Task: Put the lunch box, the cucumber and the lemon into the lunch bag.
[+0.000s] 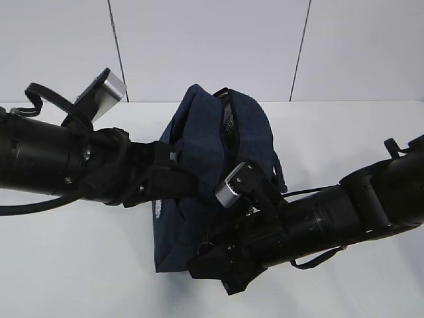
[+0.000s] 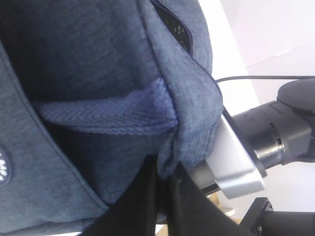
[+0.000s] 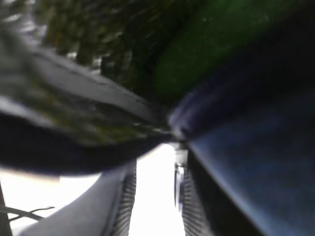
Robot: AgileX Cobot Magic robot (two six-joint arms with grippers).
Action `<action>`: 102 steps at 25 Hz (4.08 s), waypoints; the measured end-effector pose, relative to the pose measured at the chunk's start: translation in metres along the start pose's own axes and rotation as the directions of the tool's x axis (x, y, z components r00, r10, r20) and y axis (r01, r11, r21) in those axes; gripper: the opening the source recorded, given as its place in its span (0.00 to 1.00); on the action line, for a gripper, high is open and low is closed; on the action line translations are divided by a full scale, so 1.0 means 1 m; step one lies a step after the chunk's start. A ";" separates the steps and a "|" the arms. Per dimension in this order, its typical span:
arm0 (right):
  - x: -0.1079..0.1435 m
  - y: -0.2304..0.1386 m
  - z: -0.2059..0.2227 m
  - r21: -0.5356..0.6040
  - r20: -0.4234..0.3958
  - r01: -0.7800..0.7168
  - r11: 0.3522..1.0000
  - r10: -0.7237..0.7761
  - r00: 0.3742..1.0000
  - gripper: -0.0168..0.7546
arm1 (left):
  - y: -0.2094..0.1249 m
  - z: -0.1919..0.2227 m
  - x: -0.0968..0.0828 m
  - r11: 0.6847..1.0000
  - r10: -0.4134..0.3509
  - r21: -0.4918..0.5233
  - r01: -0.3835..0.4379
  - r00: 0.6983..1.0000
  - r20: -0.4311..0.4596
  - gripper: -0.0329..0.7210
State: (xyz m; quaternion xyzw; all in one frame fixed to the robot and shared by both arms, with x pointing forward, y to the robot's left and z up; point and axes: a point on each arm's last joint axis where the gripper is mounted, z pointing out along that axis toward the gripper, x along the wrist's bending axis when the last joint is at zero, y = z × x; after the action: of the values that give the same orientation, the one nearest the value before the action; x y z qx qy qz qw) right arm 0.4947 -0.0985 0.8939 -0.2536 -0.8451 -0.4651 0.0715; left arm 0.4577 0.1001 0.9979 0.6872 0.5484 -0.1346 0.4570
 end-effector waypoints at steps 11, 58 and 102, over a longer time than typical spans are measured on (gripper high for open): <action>-0.007 0.000 -0.005 -0.012 0.019 -0.014 1.000 0.014 1.000 0.33 | 0.000 0.000 0.000 1.000 0.000 0.001 0.000 1.000 0.002 0.04; -0.006 0.002 -0.007 -0.031 -0.009 -0.037 0.999 0.037 0.999 0.03 | 0.000 0.000 0.000 1.000 0.000 0.002 0.000 1.000 0.003 0.04; 0.013 0.014 -0.044 0.181 0.079 0.085 0.980 -0.100 0.992 0.03 | 0.001 0.000 0.001 1.000 -0.006 -0.010 0.006 1.000 -0.008 0.04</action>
State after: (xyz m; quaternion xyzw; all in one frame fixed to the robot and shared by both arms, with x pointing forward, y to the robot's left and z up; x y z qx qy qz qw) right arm 0.4854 -0.1239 0.9334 -0.2267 -0.8964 -0.3793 0.0350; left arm 0.4588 0.1005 0.9979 0.6837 0.5530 -0.1307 0.4578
